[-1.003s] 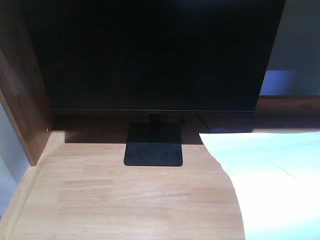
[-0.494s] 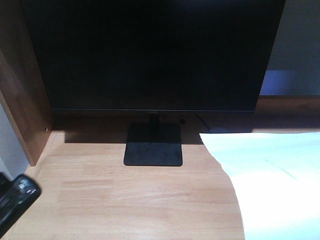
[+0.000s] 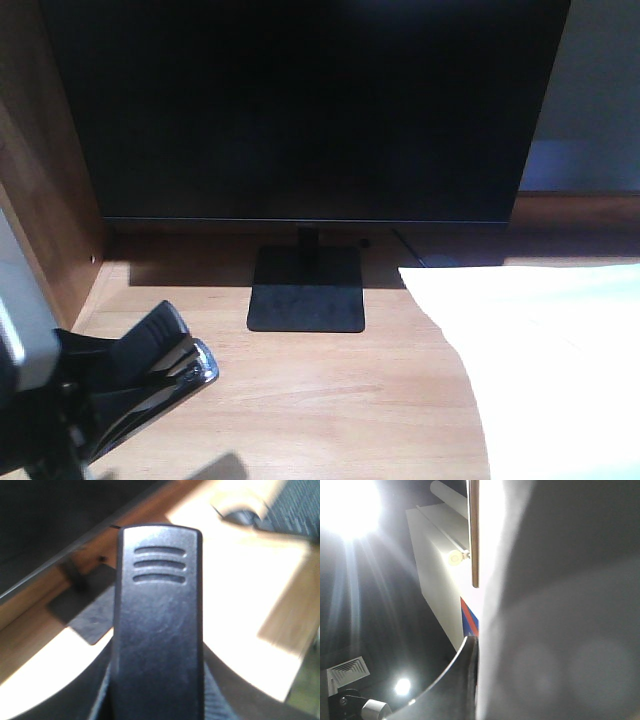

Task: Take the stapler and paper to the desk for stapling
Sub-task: 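Lower the black stapler with the left gripper toward the desktop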

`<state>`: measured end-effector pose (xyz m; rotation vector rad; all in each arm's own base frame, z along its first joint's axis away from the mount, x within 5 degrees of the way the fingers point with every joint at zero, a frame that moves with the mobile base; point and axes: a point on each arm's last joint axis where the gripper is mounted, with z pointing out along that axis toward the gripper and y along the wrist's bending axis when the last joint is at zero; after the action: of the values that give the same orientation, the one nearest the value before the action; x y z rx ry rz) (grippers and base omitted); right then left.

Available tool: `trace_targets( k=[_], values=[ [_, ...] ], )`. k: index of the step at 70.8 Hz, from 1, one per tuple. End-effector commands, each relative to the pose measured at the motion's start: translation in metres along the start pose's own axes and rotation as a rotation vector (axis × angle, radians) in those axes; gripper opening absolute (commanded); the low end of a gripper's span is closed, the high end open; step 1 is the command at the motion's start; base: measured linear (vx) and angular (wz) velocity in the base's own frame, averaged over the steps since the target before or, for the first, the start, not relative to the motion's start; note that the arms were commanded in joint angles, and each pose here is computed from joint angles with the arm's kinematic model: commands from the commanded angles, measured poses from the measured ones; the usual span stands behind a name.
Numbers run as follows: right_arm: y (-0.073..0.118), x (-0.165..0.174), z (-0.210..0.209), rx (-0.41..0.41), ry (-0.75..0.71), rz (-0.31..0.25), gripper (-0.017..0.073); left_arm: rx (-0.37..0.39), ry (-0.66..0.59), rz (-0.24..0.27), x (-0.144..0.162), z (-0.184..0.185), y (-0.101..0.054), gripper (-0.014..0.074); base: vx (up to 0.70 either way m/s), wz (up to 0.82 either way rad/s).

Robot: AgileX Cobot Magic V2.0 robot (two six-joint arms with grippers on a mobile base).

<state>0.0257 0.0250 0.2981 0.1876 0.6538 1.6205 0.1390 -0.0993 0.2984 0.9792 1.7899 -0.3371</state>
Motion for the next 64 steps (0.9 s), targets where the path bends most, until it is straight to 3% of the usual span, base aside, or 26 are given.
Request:
trace_targets(
  k=[1,12,20,29,44,53,64],
  values=[
    [0.007,-0.002,0.005,-0.051,-0.007,-0.012,-0.0005,-0.075,-0.049,0.029,-0.009,0.009,0.015,-0.0006,0.0,0.0],
    [0.007,-0.002,0.005,-0.051,-0.007,-0.012,-0.0005,-0.033,0.031,0.095,0.005,0.026,0.026,-0.0006,0.0,0.0],
    [0.007,-0.002,0.005,-0.051,-0.007,-0.012,-0.0005,0.025,0.069,0.093,0.014,0.037,0.037,-0.0006,0.0,0.0],
    [0.007,-0.002,0.005,-0.053,-0.007,-0.012,-0.0005,0.095,0.07,0.015,0.022,0.052,0.051,-0.0006,0.0,0.0],
    [0.007,-0.002,0.005,-0.052,-0.007,-0.012,-0.0005,0.273,0.082,0.032,0.031,0.08,0.071,-0.0006,0.0,0.0],
    [0.007,-0.002,0.005,-0.052,-0.007,-0.012,-0.0005,0.373,0.071,0.073,0.034,0.099,0.08,-0.0006,0.0,0.0],
    [0.007,-0.002,0.005,-0.052,-0.007,-0.012,-0.0005,0.431,0.049,0.148,0.034,0.121,0.092,-0.0006,0.0,0.0]
  ],
)
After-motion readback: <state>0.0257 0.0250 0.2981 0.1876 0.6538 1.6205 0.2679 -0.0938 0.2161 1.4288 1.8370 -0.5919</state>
